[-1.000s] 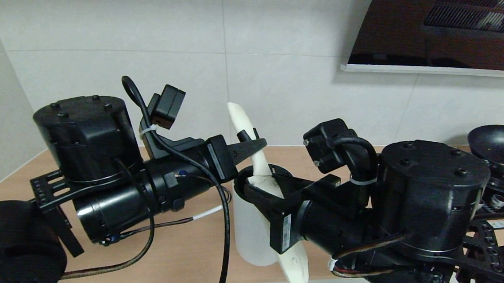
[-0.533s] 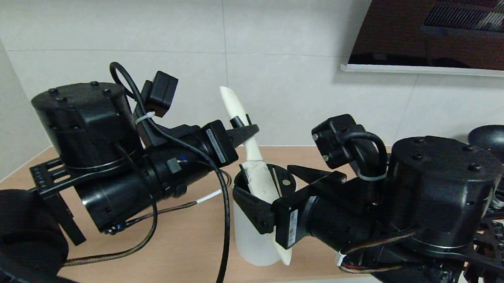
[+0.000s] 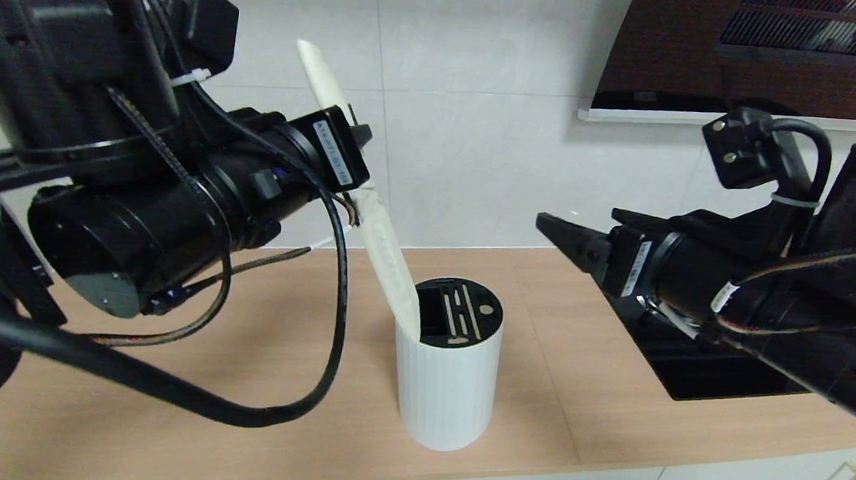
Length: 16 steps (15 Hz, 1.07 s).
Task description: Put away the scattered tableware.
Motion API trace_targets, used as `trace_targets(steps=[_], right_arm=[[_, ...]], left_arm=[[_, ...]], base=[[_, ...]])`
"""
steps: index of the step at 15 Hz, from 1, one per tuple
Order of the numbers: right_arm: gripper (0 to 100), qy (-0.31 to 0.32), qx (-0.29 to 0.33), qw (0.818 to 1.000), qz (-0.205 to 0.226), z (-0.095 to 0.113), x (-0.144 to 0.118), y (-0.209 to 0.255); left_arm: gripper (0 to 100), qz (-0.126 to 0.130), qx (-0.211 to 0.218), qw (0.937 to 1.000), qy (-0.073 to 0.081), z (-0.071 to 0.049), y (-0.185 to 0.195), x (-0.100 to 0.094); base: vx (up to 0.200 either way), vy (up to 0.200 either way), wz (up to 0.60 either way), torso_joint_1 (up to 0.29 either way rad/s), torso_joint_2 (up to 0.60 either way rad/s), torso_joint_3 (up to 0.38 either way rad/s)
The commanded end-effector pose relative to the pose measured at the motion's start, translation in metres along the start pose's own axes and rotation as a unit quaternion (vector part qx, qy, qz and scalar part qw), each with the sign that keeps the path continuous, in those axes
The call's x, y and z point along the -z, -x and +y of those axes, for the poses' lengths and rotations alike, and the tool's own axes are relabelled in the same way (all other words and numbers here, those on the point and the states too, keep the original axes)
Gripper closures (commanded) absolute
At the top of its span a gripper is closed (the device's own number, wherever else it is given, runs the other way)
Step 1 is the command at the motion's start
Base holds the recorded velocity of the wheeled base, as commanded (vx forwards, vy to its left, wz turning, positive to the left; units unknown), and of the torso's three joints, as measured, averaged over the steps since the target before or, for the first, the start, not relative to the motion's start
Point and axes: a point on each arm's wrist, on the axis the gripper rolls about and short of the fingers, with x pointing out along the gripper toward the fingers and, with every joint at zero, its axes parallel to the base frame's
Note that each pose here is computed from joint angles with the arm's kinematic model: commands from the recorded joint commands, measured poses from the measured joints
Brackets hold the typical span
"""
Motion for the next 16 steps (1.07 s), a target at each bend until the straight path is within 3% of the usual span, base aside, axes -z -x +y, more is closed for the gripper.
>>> trace_targets(steps=[1, 2, 3, 4, 6, 8, 16], right_arm=[[0, -0.002, 0.024, 1.000, -0.019, -0.015, -0.011, 0.006], [0, 0.000, 0.032, 0.999, -0.021, -0.019, -0.013, 0.006], [0, 0.000, 0.033, 0.999, -0.019, -0.020, -0.012, 0.005], [0, 0.000, 0.033, 0.999, -0.016, -0.020, -0.010, 0.004], [0, 0.003, 0.034, 0.999, -0.008, -0.020, -0.005, 0.001], [0, 0.009, 0.035, 0.999, 0.000, -0.020, 0.000, -0.002], [0, 0.010, 0.037, 0.999, 0.009, -0.021, 0.004, -0.005]], left_arm=[[100, -0.020, -0.002, 0.9998, -0.010, -0.008, 0.001, -0.013], [100, -0.023, -0.021, 0.9986, -0.042, -0.011, -0.004, -0.010], [100, -0.022, -0.037, 0.9978, -0.051, -0.011, -0.007, -0.006], [100, -0.013, -0.067, 0.9953, -0.069, -0.016, -0.017, 0.011], [100, -0.053, -0.097, 0.9921, -0.060, -0.029, -0.035, 0.024], [100, -0.084, -0.126, 0.9859, -0.073, -0.032, -0.050, 0.037], [100, -0.070, -0.126, 0.9858, -0.086, -0.032, -0.061, 0.064]], base=[[0.000, 0.000, 0.00, 0.000, 0.00, 0.000], [0.000, 0.000, 0.00, 0.000, 0.00, 0.000], [0.000, 0.000, 0.00, 0.000, 0.00, 0.000], [0.000, 0.000, 0.00, 0.000, 0.00, 0.000], [0.000, 0.000, 0.00, 0.000, 0.00, 0.000], [0.000, 0.000, 0.00, 0.000, 0.00, 0.000], [0.000, 0.000, 0.00, 0.000, 0.00, 0.000]])
